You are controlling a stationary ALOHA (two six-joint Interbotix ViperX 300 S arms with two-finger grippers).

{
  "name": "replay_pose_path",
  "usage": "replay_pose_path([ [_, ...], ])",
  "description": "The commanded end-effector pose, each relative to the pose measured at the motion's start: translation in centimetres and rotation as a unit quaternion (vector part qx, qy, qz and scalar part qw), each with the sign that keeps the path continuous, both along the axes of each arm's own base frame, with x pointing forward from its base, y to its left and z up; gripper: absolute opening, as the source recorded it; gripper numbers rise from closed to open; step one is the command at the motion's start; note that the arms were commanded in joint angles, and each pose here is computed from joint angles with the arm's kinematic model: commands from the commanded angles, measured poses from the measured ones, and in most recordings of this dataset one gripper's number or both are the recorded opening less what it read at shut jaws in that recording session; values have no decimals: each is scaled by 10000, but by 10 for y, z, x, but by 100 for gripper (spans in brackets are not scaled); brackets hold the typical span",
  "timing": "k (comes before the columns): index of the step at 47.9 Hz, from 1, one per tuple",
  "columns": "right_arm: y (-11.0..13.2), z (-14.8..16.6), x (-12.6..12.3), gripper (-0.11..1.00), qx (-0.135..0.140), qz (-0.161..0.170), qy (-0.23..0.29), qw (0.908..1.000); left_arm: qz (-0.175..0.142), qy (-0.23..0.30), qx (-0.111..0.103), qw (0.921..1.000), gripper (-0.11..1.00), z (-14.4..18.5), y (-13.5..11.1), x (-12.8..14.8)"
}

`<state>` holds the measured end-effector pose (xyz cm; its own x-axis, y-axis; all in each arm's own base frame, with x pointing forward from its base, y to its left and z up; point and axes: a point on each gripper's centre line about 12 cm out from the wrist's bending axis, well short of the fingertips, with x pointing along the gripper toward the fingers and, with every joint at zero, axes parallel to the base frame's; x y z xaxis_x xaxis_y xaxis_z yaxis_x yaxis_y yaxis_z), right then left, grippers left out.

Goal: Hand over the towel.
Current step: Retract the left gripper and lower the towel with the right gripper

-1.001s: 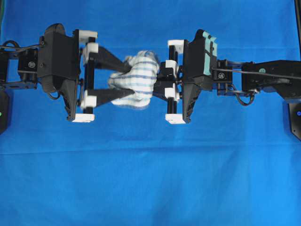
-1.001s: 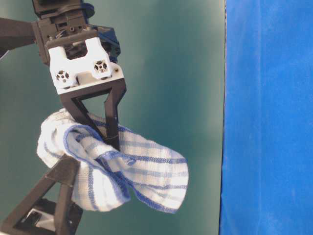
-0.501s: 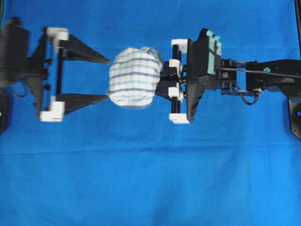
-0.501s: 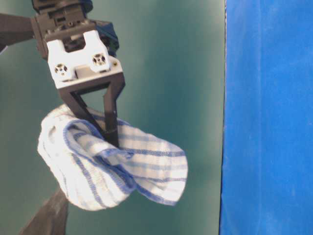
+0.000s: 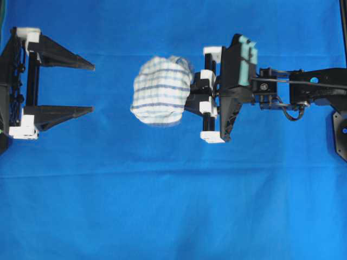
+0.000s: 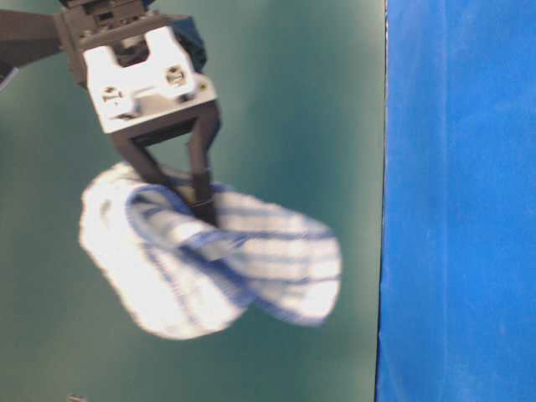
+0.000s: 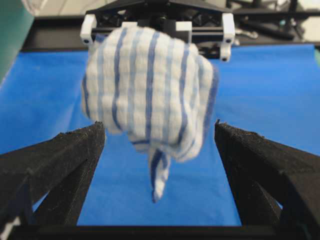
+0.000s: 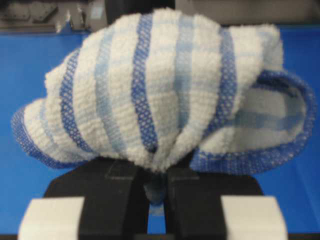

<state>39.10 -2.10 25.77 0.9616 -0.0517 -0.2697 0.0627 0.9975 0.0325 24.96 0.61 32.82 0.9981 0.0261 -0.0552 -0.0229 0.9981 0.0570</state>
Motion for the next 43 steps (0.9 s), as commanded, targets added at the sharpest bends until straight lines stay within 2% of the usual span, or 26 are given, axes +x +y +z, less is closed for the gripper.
replay_pose_path([
  [1,-1,1,9,6,87,-32,402,9991,-7,-69,-6,10000,94,5,0,2],
  [6,-2,-20,19,6,171,-50,1178,9929,-7,-39,-7,10000,94,4,0,3],
  [15,-2,-69,37,6,278,-84,2358,9714,-5,0,-15,10000,94,1,0,3],
  [28,-4,-124,47,6,319,-108,2919,9559,-5,30,-23,10000,94,-2,0,3],
  [36,-4,-130,47,6,469,-205,2960,9538,-5,46,-16,10000,94,-3,0,3],
  [43,-4,-130,46,6,495,-224,2988,9528,-6,61,-17,10000,94,-3,0,4],
])
